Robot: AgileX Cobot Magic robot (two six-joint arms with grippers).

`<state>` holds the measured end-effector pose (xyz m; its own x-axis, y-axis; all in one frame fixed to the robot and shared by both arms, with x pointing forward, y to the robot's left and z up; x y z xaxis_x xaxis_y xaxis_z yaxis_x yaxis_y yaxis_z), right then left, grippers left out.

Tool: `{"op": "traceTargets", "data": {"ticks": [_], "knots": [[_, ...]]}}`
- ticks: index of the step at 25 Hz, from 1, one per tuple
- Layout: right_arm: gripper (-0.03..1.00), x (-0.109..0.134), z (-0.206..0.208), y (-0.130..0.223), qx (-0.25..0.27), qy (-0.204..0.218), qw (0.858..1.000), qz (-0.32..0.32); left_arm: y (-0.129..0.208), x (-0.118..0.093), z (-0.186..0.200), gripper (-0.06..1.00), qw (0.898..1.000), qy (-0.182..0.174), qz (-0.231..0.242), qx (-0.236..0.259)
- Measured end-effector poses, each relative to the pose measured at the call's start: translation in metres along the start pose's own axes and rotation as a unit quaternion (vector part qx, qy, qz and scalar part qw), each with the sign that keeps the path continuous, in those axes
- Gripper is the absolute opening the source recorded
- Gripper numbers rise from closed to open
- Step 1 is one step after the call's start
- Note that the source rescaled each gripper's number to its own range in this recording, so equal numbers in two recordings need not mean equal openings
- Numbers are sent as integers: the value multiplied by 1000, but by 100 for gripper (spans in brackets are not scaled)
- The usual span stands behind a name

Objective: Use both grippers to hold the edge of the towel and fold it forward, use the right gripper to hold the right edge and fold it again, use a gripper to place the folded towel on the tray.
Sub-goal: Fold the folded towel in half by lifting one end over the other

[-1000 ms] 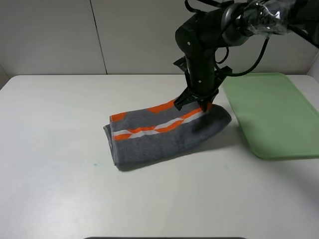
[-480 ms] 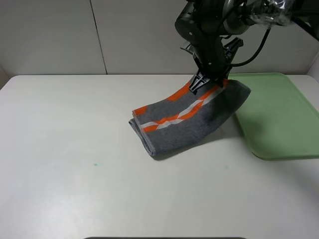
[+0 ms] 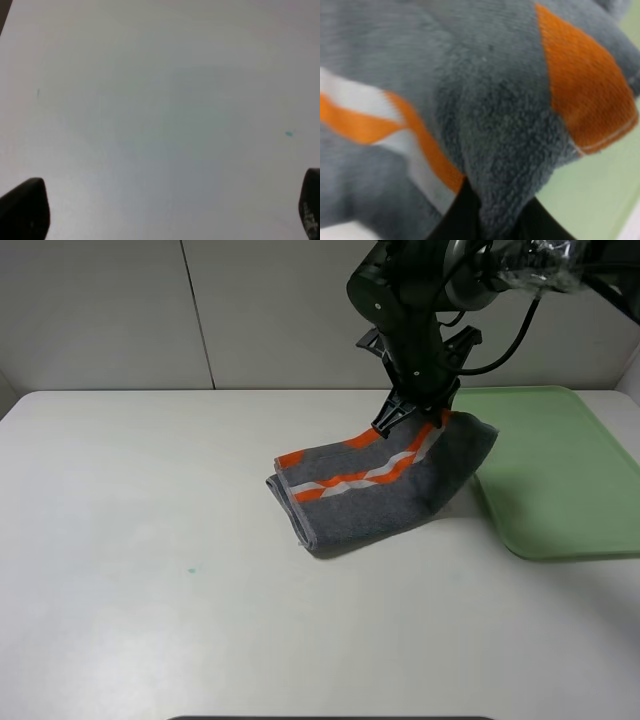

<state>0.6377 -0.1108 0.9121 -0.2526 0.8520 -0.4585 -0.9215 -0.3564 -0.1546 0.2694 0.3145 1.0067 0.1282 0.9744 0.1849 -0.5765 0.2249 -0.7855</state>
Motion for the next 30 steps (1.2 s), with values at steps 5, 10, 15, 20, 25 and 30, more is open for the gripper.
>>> {"op": "traceTargets", "data": {"ticks": [5, 10, 15, 20, 25, 30], "knots": [[7, 24, 12, 4, -7, -13, 1000, 22, 0, 0, 0, 100, 1000, 0, 0, 0], [7, 54, 27, 11, -19, -27, 998, 50, 0, 0, 0, 100, 1000, 0, 0, 0], [7, 81, 39, 22, -12, -60, 997, 52, 0, 0, 0, 100, 1000, 0, 0, 0], [7, 100, 45, 28, 1, -109, 994, 19, 0, 0, 0, 100, 1000, 0, 0, 0], [7, 117, 50, 26, 1, -169, 985, -23, 0, 0, 0, 100, 1000, 0, 0, 0], [7, 123, 52, 23, -5, -195, 979, -55, 0, 0, 0, 100, 1000, 0, 0, 0]]}}
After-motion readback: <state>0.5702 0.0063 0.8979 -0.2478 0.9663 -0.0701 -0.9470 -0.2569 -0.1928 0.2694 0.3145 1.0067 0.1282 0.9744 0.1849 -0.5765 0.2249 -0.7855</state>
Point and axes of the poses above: a point on each arm's last joint axis where the gripper is mounted, z pointing back along that axis away from the gripper, x along the wrist's bending axis when the last joint is at zero, y = z × x, the point moved 5 cm from there along -z, pointing out along that axis toward the gripper, and after that the axes turned 15 degrees about -z, right-handed, at the moved point
